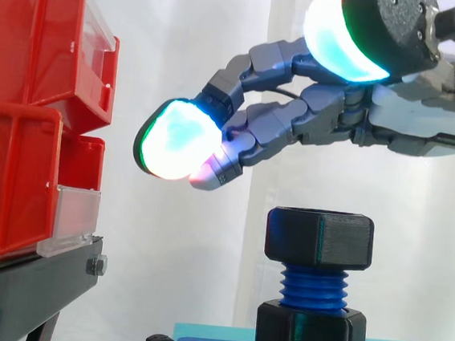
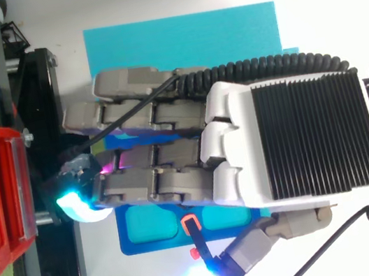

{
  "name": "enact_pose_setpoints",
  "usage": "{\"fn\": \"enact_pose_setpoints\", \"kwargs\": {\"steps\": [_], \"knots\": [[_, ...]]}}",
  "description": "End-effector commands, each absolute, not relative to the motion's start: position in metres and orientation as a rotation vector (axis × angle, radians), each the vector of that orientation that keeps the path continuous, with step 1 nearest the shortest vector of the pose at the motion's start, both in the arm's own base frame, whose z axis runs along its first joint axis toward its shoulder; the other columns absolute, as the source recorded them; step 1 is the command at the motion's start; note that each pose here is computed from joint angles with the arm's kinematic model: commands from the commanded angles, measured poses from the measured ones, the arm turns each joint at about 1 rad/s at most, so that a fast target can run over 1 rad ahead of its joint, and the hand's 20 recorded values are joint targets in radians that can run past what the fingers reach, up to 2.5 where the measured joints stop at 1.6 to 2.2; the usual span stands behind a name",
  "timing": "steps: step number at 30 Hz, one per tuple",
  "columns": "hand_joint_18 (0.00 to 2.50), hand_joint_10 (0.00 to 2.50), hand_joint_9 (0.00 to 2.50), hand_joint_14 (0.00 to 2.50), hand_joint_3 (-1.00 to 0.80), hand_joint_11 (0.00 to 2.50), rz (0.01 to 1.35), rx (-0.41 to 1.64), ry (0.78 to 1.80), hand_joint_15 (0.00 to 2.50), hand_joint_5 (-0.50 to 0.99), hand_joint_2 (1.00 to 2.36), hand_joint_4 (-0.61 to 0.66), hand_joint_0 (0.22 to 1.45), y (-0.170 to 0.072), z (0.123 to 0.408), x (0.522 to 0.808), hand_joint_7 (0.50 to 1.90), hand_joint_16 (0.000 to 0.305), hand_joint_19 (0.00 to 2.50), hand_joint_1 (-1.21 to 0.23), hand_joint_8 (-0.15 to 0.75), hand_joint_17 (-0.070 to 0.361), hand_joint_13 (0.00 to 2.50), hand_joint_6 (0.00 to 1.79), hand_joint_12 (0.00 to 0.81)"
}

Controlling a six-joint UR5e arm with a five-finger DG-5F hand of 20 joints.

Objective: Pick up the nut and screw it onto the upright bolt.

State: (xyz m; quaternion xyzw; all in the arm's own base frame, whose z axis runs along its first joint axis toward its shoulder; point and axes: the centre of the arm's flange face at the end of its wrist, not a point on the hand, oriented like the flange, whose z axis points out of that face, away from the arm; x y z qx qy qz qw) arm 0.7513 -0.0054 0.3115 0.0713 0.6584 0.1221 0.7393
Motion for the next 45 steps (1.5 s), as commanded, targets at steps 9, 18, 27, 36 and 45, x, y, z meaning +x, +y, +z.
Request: {"fn": "enact_pose_setpoints", "kwargs": {"steps": [9, 18, 27, 36, 45], "knots": [[0.12, 0.00, 0.46, 0.00, -0.50, 0.00, 0.269, 0.158, 1.466, 0.00, -0.15, 1.00, 0.15, 0.44, -0.005, 0.302, 0.748, 0.72, 0.054, 0.01, -0.07, 0.257, 0.121, 0.21, 0.50, 0.377], [0.12, 0.00, 0.46, 0.00, -0.50, 0.00, 0.266, 0.156, 1.491, 0.00, -0.15, 1.00, 0.15, 0.44, -0.006, 0.298, 0.745, 0.75, 0.054, 0.00, -0.07, 0.258, 0.121, 0.21, 0.50, 0.376], [0.12, 0.00, 0.46, 0.00, -0.50, 0.00, 0.286, 0.136, 1.510, 0.00, -0.15, 1.00, 0.16, 0.45, -0.006, 0.289, 0.741, 0.76, 0.053, 0.00, -0.09, 0.260, 0.119, 0.21, 0.50, 0.374], [0.13, 0.00, 0.46, 0.00, -0.50, 0.00, 0.296, 0.124, 1.513, 0.00, -0.15, 1.00, 0.16, 0.45, -0.011, 0.289, 0.741, 0.77, 0.052, 0.01, -0.10, 0.262, 0.118, 0.22, 0.50, 0.370], [0.15, 0.00, 0.47, 0.00, -0.50, 0.00, 0.293, 0.127, 1.513, 0.00, -0.15, 1.00, 0.16, 0.45, -0.014, 0.289, 0.741, 0.78, 0.051, 0.00, -0.11, 0.268, 0.114, 0.24, 0.50, 0.369]]}}
